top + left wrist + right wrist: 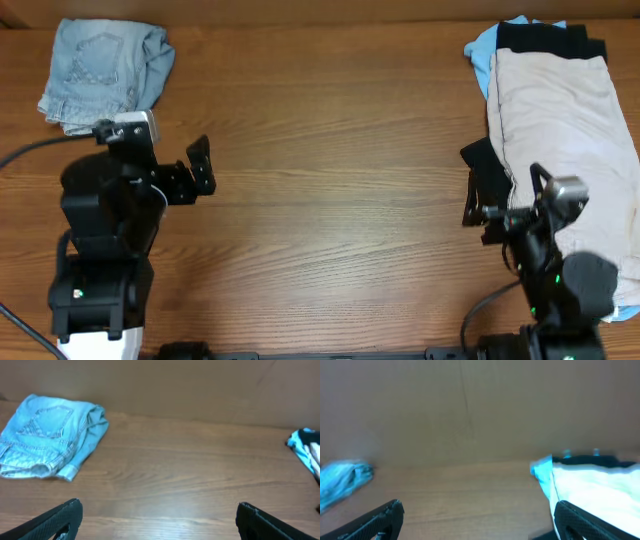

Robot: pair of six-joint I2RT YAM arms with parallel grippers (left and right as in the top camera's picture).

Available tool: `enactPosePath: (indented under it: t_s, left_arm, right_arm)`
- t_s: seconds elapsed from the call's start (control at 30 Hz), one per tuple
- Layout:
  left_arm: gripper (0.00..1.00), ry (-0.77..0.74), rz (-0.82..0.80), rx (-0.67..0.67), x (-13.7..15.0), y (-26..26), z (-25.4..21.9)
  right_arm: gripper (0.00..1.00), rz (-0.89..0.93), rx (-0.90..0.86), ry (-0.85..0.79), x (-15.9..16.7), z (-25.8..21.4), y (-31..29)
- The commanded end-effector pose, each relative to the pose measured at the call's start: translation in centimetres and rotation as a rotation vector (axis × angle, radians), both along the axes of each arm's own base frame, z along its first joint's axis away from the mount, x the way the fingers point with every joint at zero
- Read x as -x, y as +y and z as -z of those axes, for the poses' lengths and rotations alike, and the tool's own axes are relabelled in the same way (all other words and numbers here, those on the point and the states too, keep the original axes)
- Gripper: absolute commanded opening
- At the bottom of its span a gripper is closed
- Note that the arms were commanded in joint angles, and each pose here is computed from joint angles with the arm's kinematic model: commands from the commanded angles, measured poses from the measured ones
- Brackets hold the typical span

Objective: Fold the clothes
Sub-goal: 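Move the right gripper to the beige shorts on the right stack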

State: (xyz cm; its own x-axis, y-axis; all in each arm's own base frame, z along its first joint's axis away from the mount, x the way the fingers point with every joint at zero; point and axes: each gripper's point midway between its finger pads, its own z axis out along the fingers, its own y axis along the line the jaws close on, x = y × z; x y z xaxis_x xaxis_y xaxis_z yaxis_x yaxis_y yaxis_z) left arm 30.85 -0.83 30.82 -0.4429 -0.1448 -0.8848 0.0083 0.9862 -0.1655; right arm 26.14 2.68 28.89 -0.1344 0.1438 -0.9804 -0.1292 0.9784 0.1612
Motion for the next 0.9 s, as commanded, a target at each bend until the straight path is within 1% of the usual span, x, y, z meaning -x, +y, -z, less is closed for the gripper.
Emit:
enactPosePath:
  t_s: [0.0,0.03,0.07,0.23,0.33,0.37,0.4,0.47,0.53,0.57,0.6,0.67,0.7,0.77,0.87]
  left_arm:
    - [1.0,-0.028,0.035,-0.018,0.0,-0.5,-2.0]
    - [1.0,-0.028,0.035,-0.018,0.0,-0.5,-2.0]
    - [1.0,-0.018,0.029,-0.021,0.0,-0.3,-1.8]
    - [1.0,0.04,-0.018,-0.042,0.1,0.6,-0.4]
    - [1.0,0.062,-0.014,-0.04,-0.2,0.5,0.2]
    - [1.0,0.071,-0.013,-0.038,-0.4,0.5,0.4]
    - [1.0,0.078,-0.01,-0.032,-0.5,0.4,0.6]
    - [1.0,0.088,0.029,-0.007,-0.8,-0.4,1.0]
    - [1.0,0.087,0.057,0.008,-1.0,-0.9,1.0]
    - [1.0,0.085,0.061,0.01,-1.1,-1.0,1.0]
    - [1.0,0.082,0.06,0.01,-1.1,-1.0,0.9]
    - [1.0,0.073,0.06,0.009,-1.2,-1.0,0.7]
    - [1.0,0.071,0.06,0.009,-1.3,-1.0,0.7]
    - [1.0,0.068,0.061,0.014,-1.3,-1.0,0.6]
    - [1.0,0.082,0.069,0.018,-1.6,-1.2,1.0]
  right_arm:
    - [1.0,0.016,0.003,0.057,-1.9,-3.0,-0.3]
    - [1.0,0.016,0.004,0.093,-2.5,-3.2,-0.3]
    - [1.0,0.016,0.005,0.163,-3.6,-3.2,-0.3]
    - [1.0,0.015,0.009,0.362,-7.3,-2.2,-0.2]
    - [1.0,0.012,0.008,0.394,-9.8,-1.5,-0.1]
    - [1.0,0.011,0.008,0.402,-11.0,-0.8,-0.1]
    - [1.0,0.012,0.009,0.409,-11.6,-0.3,-0.1]
    - [1.0,0.026,0.017,0.424,-13.7,1.3,-0.4]
    - [1.0,0.072,0.07,0.425,-15.2,2.3,-1.4]
    - [1.0,0.083,0.084,0.426,-15.5,2.6,-1.7]
    - [0.98,0.171,0.13,0.438,-16.6,3.6,-3.4]
    - [0.96,0.259,0.166,0.459,-17.5,5.0,-5.2]
    - [0.96,0.274,0.178,0.465,-17.8,5.4,-5.6]
    - [0.94,0.309,0.224,0.502,-19.0,7.7,-6.8]
    - [0.91,0.335,0.231,0.552,-20.2,10.8,-8.0]
